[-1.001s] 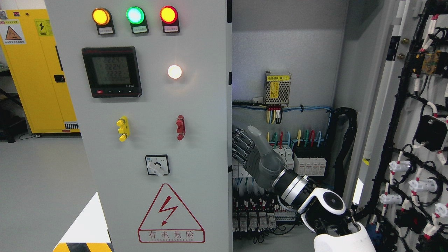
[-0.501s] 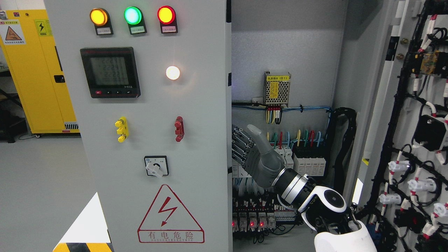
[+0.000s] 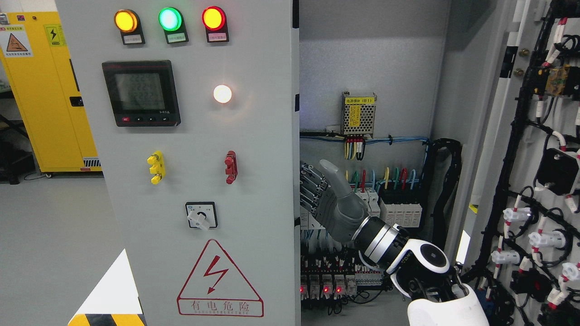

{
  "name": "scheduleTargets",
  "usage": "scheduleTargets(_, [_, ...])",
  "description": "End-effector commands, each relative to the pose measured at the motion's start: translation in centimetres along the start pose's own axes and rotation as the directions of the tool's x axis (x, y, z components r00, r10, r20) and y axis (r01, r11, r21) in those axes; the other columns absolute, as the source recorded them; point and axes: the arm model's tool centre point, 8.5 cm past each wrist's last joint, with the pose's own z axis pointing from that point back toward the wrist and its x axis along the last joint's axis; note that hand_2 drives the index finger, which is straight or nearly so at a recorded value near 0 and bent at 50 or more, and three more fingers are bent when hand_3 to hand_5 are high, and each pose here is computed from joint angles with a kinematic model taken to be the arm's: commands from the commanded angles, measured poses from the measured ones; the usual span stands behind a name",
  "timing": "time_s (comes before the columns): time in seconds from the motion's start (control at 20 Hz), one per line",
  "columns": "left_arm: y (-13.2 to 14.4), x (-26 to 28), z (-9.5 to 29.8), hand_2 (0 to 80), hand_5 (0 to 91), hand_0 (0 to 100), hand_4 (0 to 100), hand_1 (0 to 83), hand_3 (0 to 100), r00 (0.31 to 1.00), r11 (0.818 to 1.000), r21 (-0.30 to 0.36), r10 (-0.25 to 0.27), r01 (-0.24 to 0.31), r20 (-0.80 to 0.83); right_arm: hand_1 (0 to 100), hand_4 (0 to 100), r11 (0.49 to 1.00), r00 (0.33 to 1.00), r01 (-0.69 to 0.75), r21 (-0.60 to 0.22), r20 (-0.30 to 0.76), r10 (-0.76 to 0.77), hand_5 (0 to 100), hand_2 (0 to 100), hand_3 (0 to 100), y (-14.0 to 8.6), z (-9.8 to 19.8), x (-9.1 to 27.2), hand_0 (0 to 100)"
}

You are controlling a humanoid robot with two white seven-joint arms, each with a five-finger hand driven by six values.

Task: Open door with both hands
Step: 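Swing the indicator-light door open with the right hand, then withdraw the right hand down away from the open cabinet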

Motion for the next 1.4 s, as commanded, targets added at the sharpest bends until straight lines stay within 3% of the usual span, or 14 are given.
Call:
scheduleTargets(0.0, [0.4,0.7,0.0,0.0,0.0,32,0,11.7,0,1.000,1.000,0.002,-0.005,0.005,0.020,6,0,1.000,1.000,0.004,-0.002,0.019,-0.004,0,0,0,0.5,-0.4,0.3,21])
scheduleTargets(0.35, [0.4,0.7,0.0,0.0,0.0,32,0,11.7,0,1.000,1.000,0.002,-0.005,0.005,0.020,6,0,0.999,0.999,-0.020,0.029,0.036,0.019,0,0,0,2.4,0.9,0.2,21])
scheduleTargets(0.75, [0.4,0.8,0.0,0.0,0.0,32,0,11.6,0,1.000,1.000,0.003,-0.004,0.004,0.022,6,0,0.983,1.000,-0.028,0.182,0.009,0.027,0,0,0,9.3,1.7,-2.3,21])
scheduleTargets(1.1, [0.4,0.7,0.0,0.0,0.0,32,0,11.5,0,1.000,1.000,0.003,-0.004,0.004,0.020,6,0,0.944,0.989,0.092,0.316,-0.137,-0.051,0,0,0,16.0,1.9,-8.2,21])
scheduleTargets(1.35, [0.5,0.8,0.0,0.0,0.0,32,0,11.4,0,1.000,1.000,0.004,-0.005,0.004,0.022,6,0,0.924,0.984,0.118,0.365,-0.168,-0.059,0,0,0,18.3,1.5,-9.4,21])
